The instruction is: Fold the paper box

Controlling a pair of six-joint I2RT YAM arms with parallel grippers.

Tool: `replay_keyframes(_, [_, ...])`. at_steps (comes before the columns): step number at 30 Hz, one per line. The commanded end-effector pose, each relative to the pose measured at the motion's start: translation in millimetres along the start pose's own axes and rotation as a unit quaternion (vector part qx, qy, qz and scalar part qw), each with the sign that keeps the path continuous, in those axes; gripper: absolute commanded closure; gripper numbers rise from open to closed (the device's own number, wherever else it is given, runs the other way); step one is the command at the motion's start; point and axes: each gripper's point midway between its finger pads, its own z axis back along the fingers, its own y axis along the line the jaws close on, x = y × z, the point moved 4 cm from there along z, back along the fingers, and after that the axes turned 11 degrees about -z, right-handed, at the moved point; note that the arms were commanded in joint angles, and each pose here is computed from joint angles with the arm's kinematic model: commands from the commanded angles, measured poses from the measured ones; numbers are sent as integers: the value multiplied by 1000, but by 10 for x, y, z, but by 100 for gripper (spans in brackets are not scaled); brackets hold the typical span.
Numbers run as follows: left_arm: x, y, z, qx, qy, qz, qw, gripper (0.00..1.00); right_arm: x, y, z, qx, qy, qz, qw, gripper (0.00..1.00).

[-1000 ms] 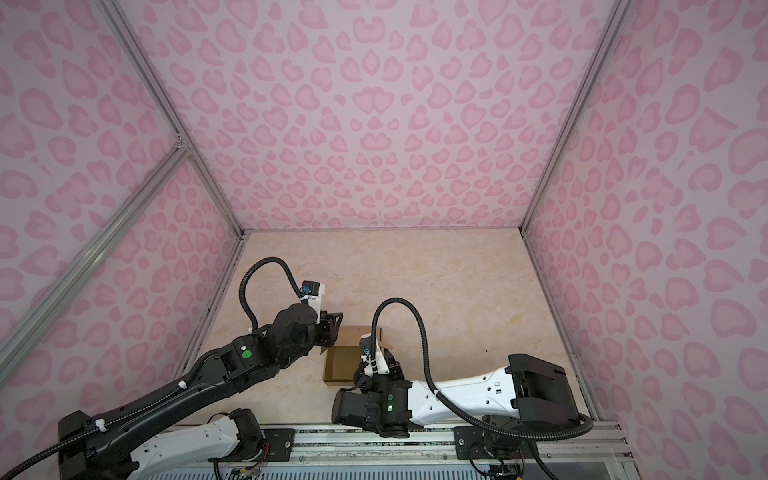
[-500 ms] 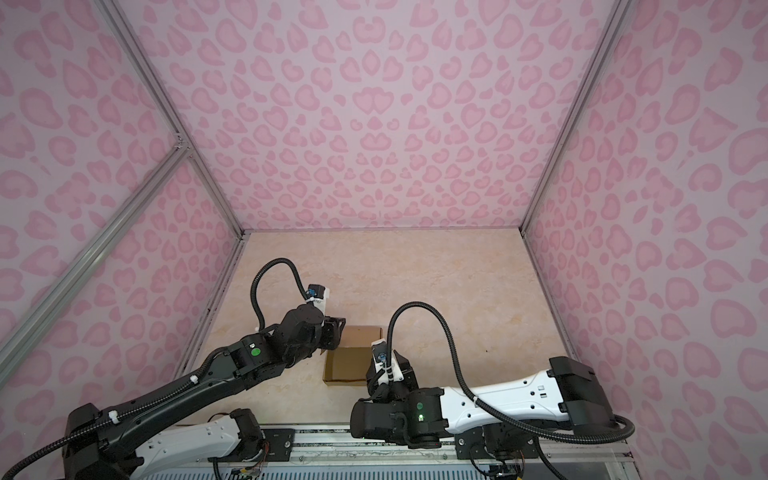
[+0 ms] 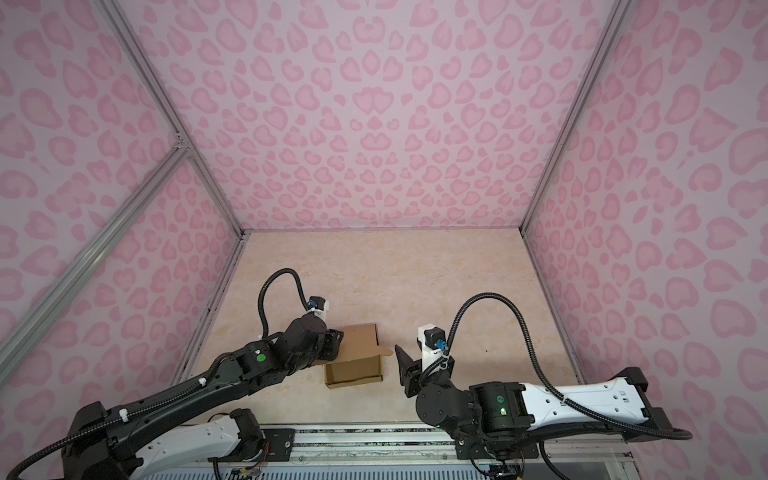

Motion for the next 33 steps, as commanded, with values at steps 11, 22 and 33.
replay_keyframes(11, [-250, 21, -182, -4, 19, 30, 999, 58, -451, 186, -662, 61, 171, -57, 982, 49])
replay_keyframes(22, [-462, 43, -310, 0, 35, 43, 998, 58, -918, 283, -914, 74, 238, -57, 967, 50])
replay_keyframes(33, [-547, 49, -387, 14, 43, 37, 998, 59, -1481, 19, -1084, 33, 291, -65, 954, 52])
